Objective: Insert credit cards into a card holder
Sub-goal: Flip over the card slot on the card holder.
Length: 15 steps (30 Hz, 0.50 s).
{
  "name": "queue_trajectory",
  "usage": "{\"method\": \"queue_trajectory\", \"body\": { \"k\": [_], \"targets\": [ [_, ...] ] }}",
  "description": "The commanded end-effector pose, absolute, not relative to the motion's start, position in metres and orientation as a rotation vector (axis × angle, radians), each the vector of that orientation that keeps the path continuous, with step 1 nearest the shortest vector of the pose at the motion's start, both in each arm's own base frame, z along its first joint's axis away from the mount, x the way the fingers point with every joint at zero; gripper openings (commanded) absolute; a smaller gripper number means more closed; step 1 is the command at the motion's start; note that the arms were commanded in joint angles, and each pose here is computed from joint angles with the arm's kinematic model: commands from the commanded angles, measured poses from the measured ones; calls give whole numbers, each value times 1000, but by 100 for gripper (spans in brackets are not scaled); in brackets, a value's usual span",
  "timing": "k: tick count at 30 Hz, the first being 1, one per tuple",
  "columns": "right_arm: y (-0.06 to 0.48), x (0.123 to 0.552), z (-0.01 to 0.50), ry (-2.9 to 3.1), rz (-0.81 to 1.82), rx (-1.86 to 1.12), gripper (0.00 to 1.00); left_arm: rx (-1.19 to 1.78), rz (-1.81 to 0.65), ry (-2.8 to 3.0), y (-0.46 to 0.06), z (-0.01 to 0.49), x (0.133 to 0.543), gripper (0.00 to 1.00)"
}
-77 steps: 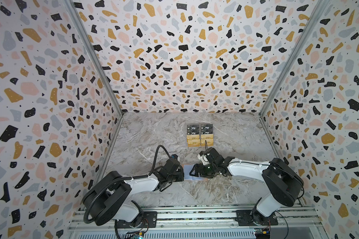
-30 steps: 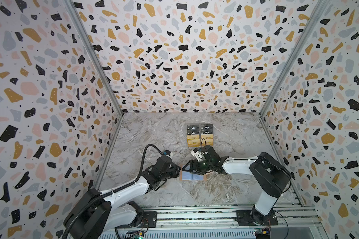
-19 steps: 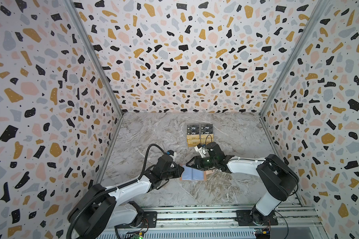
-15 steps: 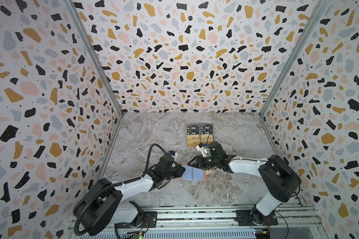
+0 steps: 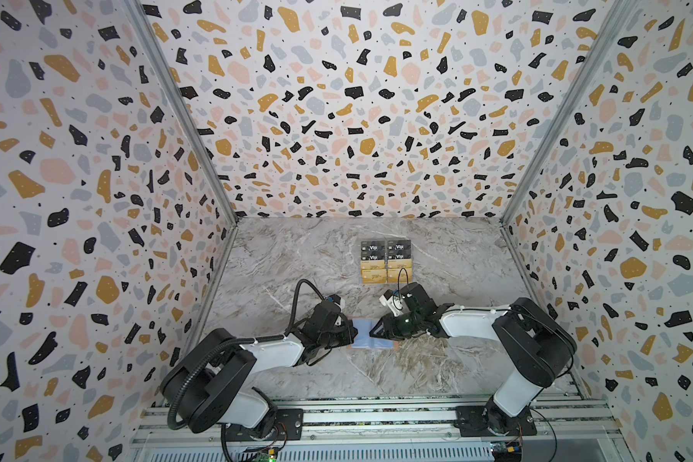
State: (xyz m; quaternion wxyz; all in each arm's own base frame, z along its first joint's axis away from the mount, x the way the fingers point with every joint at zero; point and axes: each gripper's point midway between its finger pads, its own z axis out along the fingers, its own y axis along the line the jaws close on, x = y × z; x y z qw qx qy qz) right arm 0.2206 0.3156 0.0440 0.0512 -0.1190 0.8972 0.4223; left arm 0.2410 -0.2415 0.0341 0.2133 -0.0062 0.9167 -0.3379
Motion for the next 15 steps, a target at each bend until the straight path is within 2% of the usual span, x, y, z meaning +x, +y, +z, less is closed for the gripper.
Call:
{"method": "queue_trajectory", "body": {
  "k": [1,7,12,15],
  "targets": [
    [300,226,38,2772,1120,-400,39,-9,-877,2558,-235,26,240,7],
    [296,231,40,2782,1041,-410,39,-18,-887,2572,-234,20,236,6],
    [309,233,59,2726,1127,-430,39,-5,-920,2543,-240,35,239,7],
    [314,236,70,2697,1158,-440,36,0,-945,2514,-243,49,242,10]
  ]
}}
